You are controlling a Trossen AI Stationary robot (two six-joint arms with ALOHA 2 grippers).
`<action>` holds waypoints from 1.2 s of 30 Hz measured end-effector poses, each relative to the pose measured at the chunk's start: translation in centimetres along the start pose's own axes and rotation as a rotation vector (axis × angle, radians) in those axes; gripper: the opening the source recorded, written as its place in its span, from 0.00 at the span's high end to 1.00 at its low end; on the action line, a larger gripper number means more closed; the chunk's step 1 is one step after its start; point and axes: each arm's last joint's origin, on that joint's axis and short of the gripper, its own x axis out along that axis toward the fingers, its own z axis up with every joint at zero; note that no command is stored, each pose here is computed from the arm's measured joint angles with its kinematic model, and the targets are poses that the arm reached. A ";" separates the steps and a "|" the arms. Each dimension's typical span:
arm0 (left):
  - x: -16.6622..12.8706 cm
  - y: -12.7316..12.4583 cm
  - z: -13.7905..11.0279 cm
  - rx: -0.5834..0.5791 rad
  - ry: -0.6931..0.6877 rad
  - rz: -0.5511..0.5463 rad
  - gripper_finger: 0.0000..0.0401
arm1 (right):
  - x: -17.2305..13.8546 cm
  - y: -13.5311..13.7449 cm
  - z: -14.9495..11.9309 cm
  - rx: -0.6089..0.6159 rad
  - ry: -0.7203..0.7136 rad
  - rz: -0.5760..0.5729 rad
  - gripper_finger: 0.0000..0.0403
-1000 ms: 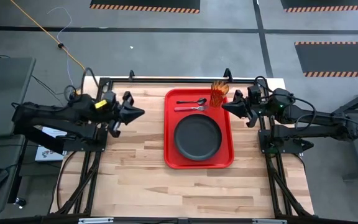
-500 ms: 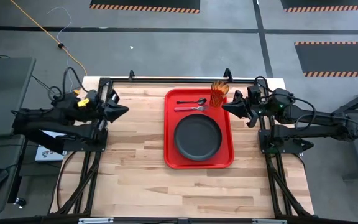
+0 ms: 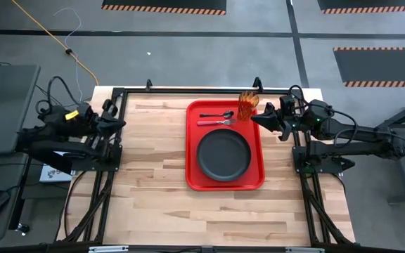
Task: Pick and place plate/cup/fork/spoon on tray
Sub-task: Return to Home Position
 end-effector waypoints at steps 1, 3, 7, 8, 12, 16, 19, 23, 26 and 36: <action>-0.3 0.0 0.0 0.002 -0.013 -0.004 1.00 | 0.0 0.0 0.0 0.004 0.000 0.000 1.00; -0.8 0.1 -0.5 0.002 -0.023 -0.007 1.00 | 0.0 0.0 0.0 0.030 0.000 0.000 1.00; -1.6 0.5 -2.3 -0.017 -0.061 -0.017 1.00 | 0.0 0.0 0.0 0.052 0.000 -0.001 1.00; -1.8 0.6 -2.8 -0.017 -0.076 -0.021 1.00 | 0.0 0.0 0.0 0.052 0.000 -0.001 1.00; -2.1 1.0 -4.7 -0.010 -0.134 -0.033 1.00 | 0.0 -0.1 -0.1 0.049 0.006 -0.009 1.00; -1.7 1.3 -6.2 -0.004 -0.142 -0.036 1.00 | 0.0 -0.2 -0.2 0.051 0.021 -0.021 1.00; -1.5 1.7 -7.9 -0.028 -0.102 -0.024 1.00 | 0.0 -0.3 -0.4 0.057 0.040 -0.037 1.00; -1.5 1.9 -9.0 -0.070 -0.135 -0.047 1.00 | 0.0 -0.4 -0.5 0.060 0.048 -0.044 1.00; -1.4 2.2 -10.6 -0.091 -0.136 -0.048 1.00 | 0.0 -0.4 -0.5 0.066 0.048 -0.044 1.00; -1.4 3.0 -13.5 -0.090 -0.086 0.027 1.00 | 0.0 -0.4 -0.5 0.067 0.051 -0.041 1.00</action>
